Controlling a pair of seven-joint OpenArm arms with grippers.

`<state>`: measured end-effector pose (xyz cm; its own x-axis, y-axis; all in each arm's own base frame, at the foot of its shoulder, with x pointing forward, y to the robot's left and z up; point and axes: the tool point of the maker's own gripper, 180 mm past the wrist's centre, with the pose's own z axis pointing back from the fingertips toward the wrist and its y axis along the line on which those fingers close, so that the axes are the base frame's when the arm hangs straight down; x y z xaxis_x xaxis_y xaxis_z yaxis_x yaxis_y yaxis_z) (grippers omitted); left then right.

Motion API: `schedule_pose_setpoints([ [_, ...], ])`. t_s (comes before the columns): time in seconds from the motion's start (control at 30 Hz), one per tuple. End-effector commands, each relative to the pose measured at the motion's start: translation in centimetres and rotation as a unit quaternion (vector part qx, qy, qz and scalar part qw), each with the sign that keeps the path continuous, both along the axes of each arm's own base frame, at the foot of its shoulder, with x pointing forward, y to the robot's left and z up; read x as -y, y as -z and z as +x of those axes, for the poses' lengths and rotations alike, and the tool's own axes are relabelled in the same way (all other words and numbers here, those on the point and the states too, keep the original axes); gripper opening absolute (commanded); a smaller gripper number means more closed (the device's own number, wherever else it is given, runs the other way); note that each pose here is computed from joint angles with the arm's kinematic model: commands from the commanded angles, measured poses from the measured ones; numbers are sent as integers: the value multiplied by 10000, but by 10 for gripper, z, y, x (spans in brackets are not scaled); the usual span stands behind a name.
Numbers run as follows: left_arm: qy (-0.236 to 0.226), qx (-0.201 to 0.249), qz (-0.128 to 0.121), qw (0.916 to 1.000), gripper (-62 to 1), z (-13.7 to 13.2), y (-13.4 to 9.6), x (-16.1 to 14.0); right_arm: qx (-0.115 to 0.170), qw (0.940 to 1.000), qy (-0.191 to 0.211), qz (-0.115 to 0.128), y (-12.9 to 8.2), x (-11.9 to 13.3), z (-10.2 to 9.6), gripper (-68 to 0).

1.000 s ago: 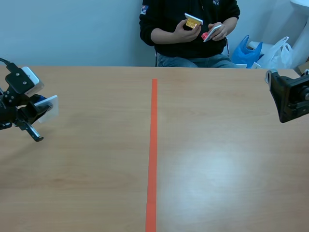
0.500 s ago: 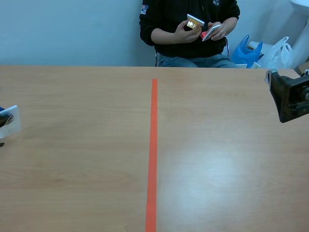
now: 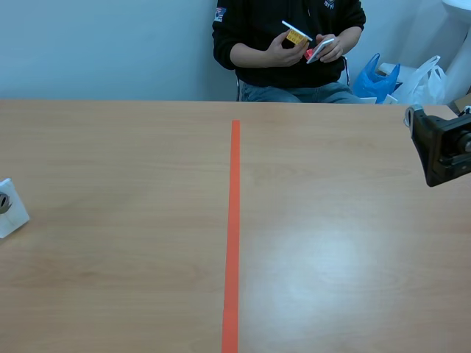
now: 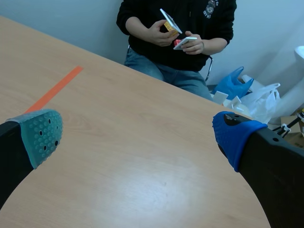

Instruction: Sort the leaf by its shape. The table is split by an orange tape line. A compound leaf with several leaflets goes to the left side, a simple leaf with one blade goes to the right side. Return to the home posture when a red brick is placed on the table.

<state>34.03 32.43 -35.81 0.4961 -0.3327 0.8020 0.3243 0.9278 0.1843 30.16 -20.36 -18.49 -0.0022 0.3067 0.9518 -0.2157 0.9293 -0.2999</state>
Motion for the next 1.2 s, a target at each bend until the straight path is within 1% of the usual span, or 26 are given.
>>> schedule_pose_setpoints([
  [0.0, -22, 256, -5, 9997, -504, 10, -17, -4, 302, 9995, -100, -53, -19, -5, 4, 4],
  [0.1, -144, 314, -86, 9994, -501, 11, -18, -6, 326, 9994, -96, -56, -21, -4, 5, 4],
  [0.13, -166, 327, -105, 9993, -484, 11, -18, -6, 326, 9994, -96, -56, -21, -4, 5, 4],
  [0.17, -164, 334, -107, 9992, -448, 11, -19, -6, 326, 9994, -96, -56, -21, -4, 5, 4],
  [0.27, -161, 361, -115, 9992, -297, 12, -19, -6, 326, 9994, -96, -56, -21, -4, 5, 4],
  [0.3, -157, 367, -118, 9991, -257, 12, -20, -5, 326, 9994, -96, -56, -21, -4, 5, 4],
  [0.37, -151, 380, -132, 9991, -212, 12, -20, -4, 326, 9994, -96, -56, -21, -4, 5, 4],
  [0.43, -145, 405, -146, 9990, -193, 13, -20, -4, 326, 9994, -96, -56, -21, -4, 5, 4],
  [0.5, -140, 433, -153, 9988, -160, 13, -21, -3, 325, 9994, -95, -59, -21, -4, 5, 4],
  [0.6, -127, 490, -157, 9986, -71, 15, -25, -2, 325, 9994, -95, -59, -21, -4, 5, 4],
  [0.7, -190, 704, -185, 9972, 11, 21, -38, -6, 324, 9994, -95, -61, -21, -4, 5, 4],
  [0.8, -216, 954, -144, 9951, 14, 29, -56, -10, 323, 9994, -95, -61, -21, -4, 5, 4],
  [0.87, -111, 1055, -97, 9943, 14, 31, -66, -7, 318, 9994, -94, -73, -20, -4, 5, 4],
  [0.97, 173, 1151, -109, 9931, 14, 29, -77, 11, 314, 9994, -93, -132, -20, -4, 5, 4],
  [1.07, 503, 1263, -2, 9907, 14, 21, -85, 33, 317, 9993, -93, -158, -20, -4, 5, 4],
  [1.17, 636, 1469, -175, 9869, 14, 11, -95, 55, 317, 9993, -91, -162, -20, -4, 5, 4],
])
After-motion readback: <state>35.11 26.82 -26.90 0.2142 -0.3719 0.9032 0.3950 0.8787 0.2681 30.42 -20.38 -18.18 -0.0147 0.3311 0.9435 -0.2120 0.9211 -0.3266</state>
